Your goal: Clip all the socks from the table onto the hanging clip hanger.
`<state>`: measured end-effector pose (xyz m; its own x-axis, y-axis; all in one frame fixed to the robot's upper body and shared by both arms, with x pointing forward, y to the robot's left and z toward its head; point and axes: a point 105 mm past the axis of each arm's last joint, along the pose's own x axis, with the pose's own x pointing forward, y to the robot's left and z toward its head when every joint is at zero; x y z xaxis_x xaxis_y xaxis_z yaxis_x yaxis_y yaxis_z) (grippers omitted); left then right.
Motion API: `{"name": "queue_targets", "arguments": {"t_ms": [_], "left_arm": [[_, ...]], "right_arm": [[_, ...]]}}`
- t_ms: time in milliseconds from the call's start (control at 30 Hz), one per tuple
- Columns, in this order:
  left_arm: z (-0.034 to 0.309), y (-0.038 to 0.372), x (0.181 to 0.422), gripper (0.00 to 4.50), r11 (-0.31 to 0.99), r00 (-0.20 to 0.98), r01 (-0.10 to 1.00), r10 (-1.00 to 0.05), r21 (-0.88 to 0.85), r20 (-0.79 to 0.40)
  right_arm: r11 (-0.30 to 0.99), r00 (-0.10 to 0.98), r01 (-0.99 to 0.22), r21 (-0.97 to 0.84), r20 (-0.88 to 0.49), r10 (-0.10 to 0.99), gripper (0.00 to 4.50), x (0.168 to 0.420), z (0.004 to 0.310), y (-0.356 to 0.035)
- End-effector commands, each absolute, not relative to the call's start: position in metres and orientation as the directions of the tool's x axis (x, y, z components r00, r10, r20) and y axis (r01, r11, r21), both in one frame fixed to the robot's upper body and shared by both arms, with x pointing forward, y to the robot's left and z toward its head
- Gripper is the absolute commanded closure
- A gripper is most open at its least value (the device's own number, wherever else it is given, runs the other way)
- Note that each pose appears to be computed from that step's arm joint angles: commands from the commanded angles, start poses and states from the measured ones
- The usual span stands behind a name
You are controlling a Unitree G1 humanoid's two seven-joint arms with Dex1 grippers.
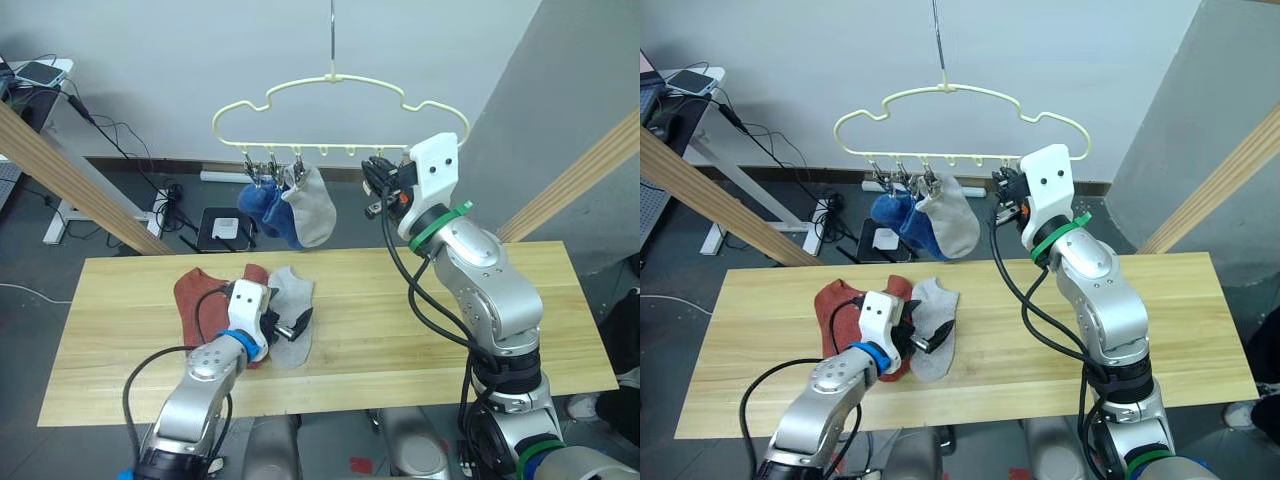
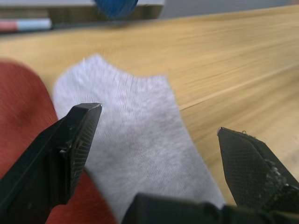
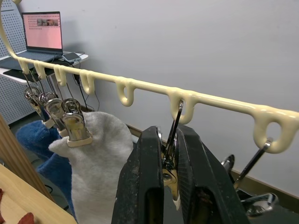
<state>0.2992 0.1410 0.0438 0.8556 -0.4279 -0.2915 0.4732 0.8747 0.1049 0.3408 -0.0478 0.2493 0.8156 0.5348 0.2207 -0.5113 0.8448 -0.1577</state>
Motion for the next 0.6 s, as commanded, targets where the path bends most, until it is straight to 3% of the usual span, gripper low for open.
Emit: {"name": "queue_targets", "arguments": {"t_ms": [33,200,533,600], "left_arm": [[0.044,0.142,0.309,0.0,0.895,0.881,0.428,-0.383,0.122,-0.278],[0.055,0.148,0.329,0.0,0.941,0.935,0.322,-0.298,0.107,-0.192],[0.029,0.137,0.337,0.0,0.936,0.904,0.336,-0.29,0.104,-0.313],[0.026,0.137,0.337,0.4,0.932,0.897,0.345,-0.293,0.109,-0.33]], "right_arm": [[0.832,0.787,-0.528,-0.171,0.27,0.555,4.43,0.332,0.263,-0.044],[0.829,0.786,-0.531,-0.174,0.264,0.559,4.43,0.331,0.262,-0.043],[0.827,0.785,-0.535,-0.173,0.26,0.562,4.43,0.329,0.261,-0.042],[0.827,0.785,-0.534,-0.174,0.26,0.561,4.43,0.329,0.262,-0.042]]}}
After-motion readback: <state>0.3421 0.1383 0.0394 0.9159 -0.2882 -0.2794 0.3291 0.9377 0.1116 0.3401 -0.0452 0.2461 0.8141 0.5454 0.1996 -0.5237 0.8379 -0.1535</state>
